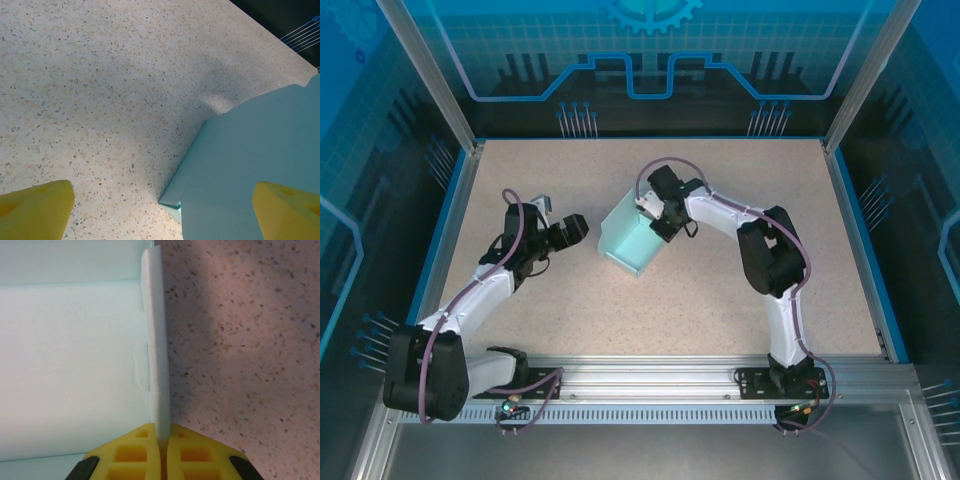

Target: Fold the paper box

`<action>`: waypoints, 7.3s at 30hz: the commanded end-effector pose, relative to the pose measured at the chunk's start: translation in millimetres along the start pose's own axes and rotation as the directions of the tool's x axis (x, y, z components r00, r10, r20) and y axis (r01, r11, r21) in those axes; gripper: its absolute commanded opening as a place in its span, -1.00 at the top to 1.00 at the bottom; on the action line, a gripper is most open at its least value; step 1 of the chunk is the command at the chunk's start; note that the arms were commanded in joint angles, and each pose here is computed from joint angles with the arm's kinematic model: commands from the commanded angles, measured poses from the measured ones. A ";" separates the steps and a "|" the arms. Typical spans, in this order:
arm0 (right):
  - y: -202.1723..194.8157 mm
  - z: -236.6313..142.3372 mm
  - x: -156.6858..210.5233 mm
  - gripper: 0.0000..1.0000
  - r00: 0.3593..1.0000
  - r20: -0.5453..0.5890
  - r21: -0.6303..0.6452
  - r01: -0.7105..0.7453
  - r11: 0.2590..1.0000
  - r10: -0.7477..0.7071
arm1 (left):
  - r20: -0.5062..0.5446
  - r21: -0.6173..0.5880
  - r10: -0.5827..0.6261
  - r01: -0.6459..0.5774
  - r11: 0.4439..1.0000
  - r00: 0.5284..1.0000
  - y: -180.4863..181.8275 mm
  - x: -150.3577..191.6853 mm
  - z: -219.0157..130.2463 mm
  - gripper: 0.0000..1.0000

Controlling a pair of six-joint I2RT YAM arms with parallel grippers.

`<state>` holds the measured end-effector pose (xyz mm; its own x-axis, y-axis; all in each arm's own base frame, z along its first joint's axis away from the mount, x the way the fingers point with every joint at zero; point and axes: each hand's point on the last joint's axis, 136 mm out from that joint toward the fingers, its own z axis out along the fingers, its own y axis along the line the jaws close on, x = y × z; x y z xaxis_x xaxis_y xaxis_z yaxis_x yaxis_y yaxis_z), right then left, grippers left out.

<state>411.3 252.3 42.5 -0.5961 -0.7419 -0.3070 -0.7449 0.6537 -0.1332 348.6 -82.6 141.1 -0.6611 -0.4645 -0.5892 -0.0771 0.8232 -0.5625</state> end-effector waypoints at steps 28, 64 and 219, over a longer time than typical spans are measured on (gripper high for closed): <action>-51.6 -19.6 88.9 0.84 0.896 -0.084 0.267 -0.401 0.876 0.436 | -0.028 0.017 -0.013 0.013 1.000 1.000 1.8 2.9 10.2 -0.86; -83.1 -90.4 93.2 -0.24 0.632 0.199 0.035 -0.769 0.639 0.749 | -0.033 0.171 0.075 -0.069 0.983 0.997 -55.4 2.3 10.8 -0.79; -113.3 -109.6 44.2 -1.00 0.784 0.458 -0.046 -0.449 0.892 0.419 | 0.094 0.098 0.123 -0.132 0.986 0.988 -27.3 -18.7 3.6 -0.97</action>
<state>425.9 112.9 138.4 -0.6942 -0.1980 -0.6920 -0.3043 0.9520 0.0328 355.6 -78.2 144.5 -0.5988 -0.4562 -0.6583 -0.0569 0.8441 -0.5332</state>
